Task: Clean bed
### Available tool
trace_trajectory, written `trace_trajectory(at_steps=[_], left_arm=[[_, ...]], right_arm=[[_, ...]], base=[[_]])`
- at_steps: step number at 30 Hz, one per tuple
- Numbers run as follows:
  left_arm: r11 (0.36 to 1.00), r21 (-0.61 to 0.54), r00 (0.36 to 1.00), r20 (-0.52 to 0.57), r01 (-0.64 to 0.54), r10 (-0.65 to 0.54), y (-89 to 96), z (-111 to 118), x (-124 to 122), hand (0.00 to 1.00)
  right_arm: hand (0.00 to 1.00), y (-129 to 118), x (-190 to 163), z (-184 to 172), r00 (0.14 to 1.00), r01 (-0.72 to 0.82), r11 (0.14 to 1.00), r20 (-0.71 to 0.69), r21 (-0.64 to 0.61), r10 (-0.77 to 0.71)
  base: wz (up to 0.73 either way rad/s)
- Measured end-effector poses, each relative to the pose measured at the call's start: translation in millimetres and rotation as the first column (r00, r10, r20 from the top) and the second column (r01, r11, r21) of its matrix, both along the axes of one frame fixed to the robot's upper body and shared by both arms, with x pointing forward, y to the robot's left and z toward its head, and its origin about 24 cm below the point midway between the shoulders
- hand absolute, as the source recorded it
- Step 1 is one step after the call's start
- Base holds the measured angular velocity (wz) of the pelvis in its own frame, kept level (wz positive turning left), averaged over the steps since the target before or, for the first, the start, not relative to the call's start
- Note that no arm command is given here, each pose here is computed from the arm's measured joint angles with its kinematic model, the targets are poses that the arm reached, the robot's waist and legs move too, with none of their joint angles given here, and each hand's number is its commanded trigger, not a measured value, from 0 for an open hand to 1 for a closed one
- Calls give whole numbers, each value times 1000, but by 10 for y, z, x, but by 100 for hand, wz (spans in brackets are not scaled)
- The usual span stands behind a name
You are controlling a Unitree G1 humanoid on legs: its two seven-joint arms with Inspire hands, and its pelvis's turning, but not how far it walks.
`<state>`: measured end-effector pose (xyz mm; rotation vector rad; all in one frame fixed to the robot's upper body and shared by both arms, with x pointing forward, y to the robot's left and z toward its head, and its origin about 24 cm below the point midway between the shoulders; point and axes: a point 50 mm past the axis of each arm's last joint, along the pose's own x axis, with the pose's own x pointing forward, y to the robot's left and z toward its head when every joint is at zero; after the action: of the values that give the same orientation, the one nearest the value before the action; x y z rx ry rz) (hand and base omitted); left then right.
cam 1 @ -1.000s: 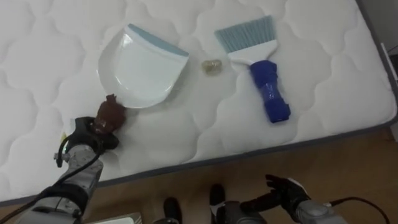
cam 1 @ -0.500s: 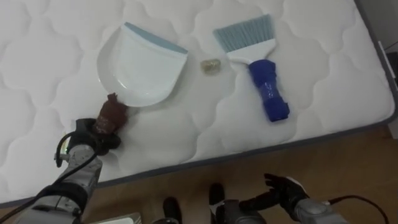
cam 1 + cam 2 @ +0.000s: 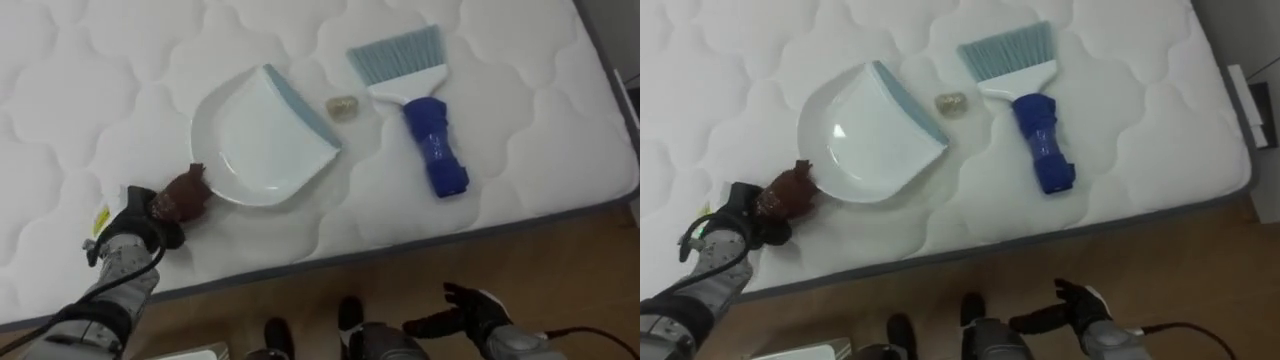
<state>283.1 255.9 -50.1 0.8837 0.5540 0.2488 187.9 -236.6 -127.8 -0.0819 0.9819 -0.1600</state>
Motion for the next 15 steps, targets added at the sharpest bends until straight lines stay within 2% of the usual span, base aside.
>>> trace_trajectory(at_steps=[6,11,15], left_arm=[[986,150,997,7,73,-74,9,-33,-82,100],[982,180,998,13,50,-54,48,-128,-241,100],[980,192,999,-11,40,-39,78,-219,-382,100]], right_arm=[[0,-196,30,74,955,277,955,74,106,-286],[0,-281,173,199,868,430,879,174,205,-465],[0,-364,309,340,816,483,850,246,208,-524]], base=[[-3],[-4],[-1]])
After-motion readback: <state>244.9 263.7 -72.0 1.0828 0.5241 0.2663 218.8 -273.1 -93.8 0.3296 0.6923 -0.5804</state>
